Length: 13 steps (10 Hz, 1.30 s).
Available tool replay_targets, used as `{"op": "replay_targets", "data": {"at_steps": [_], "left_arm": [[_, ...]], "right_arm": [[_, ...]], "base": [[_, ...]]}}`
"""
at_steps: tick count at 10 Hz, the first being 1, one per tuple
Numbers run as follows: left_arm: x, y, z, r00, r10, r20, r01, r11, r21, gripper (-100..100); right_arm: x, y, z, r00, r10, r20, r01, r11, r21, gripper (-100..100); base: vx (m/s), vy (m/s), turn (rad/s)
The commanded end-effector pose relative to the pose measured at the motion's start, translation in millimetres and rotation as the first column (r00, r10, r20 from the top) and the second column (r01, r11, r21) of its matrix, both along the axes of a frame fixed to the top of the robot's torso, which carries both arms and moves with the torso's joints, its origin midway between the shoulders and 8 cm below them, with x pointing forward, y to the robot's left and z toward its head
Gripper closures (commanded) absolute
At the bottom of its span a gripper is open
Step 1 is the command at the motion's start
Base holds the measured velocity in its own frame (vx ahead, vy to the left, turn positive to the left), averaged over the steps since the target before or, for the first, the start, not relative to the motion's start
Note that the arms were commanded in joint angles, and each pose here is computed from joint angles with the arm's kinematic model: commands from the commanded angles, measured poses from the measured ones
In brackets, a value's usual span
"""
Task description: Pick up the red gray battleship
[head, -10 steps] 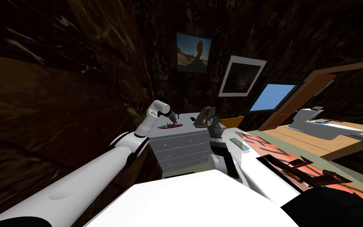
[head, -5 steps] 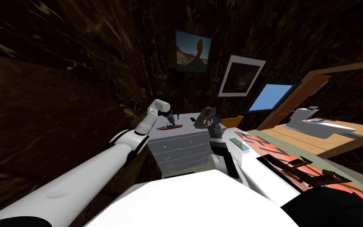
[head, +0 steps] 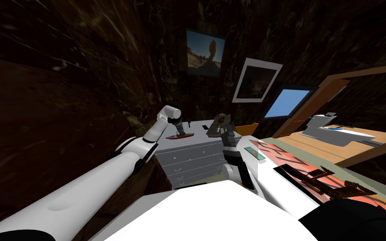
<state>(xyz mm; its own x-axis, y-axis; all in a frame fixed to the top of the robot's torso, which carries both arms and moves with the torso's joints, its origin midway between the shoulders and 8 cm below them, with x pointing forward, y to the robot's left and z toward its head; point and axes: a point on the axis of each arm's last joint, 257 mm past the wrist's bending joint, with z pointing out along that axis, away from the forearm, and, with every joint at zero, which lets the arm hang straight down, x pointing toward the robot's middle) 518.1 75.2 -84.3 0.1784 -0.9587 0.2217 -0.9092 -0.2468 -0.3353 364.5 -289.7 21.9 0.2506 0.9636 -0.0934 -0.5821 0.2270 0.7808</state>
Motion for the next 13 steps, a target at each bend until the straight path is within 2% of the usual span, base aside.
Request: {"op": "replay_targets", "data": {"at_steps": [1,3,4,5,6,8,9,10,13], "left_arm": [[-8.4,13.6,-7.9,0.999,0.023,-0.049,-0.021,0.999,0.034,-100],[-18.1,26.3,-16.9,0.993,0.048,-0.104,-0.041,0.996,0.073,-100],[-13.3,21.7,-14.1,0.996,0.041,-0.086,-0.036,0.998,0.059,-100],[-14.2,22.8,-15.0,0.995,0.043,-0.091,-0.037,0.997,0.063,0],[-8.8,24.7,-26.6,0.995,0.044,-0.09,-0.039,0.997,0.062,-100],[-3.9,27.0,-38.6,0.995,0.046,-0.09,-0.04,0.997,0.062,-100],[-5.8,26.4,-35.4,0.995,0.046,-0.092,-0.04,0.997,0.063,-100],[-5.3,26.2,-36.1,0.995,0.045,-0.09,-0.039,0.997,0.062,100],[-5.5,26.2,-36.0,0.995,0.045,-0.091,-0.039,0.997,0.062,100]], "right_arm": [[0.0,0.0,0.0,1.0,0.0,0.0,0.0,1.0,0.0,0],[0.0,0.0,0.0,1.0,0.0,0.0,0.0,1.0,0.0,0],[0.0,0.0,0.0,1.0,0.0,0.0,0.0,1.0,0.0,0],[0.0,0.0,0.0,1.0,0.0,0.0,0.0,1.0,0.0,0],[0.0,0.0,0.0,1.0,0.0,0.0,0.0,1.0,0.0,0],[0.0,0.0,0.0,1.0,0.0,0.0,0.0,1.0,0.0,0],[0.0,0.0,0.0,1.0,0.0,0.0,0.0,1.0,0.0,0],[0.0,0.0,0.0,1.0,0.0,0.0,0.0,1.0,0.0,0],[0.0,0.0,0.0,1.0,0.0,0.0,0.0,1.0,0.0,0]], "base": [[0.034,0.0,-0.01],[0.032,0.002,-0.005],[0.0,0.0,0.0],[0.0,0.0,0.0],[-0.002,-0.007,-0.014],[-0.004,-0.012,-0.011],[-0.002,-0.006,-0.001],[0.0,0.0,0.0],[0.0,0.0,0.0]]}}
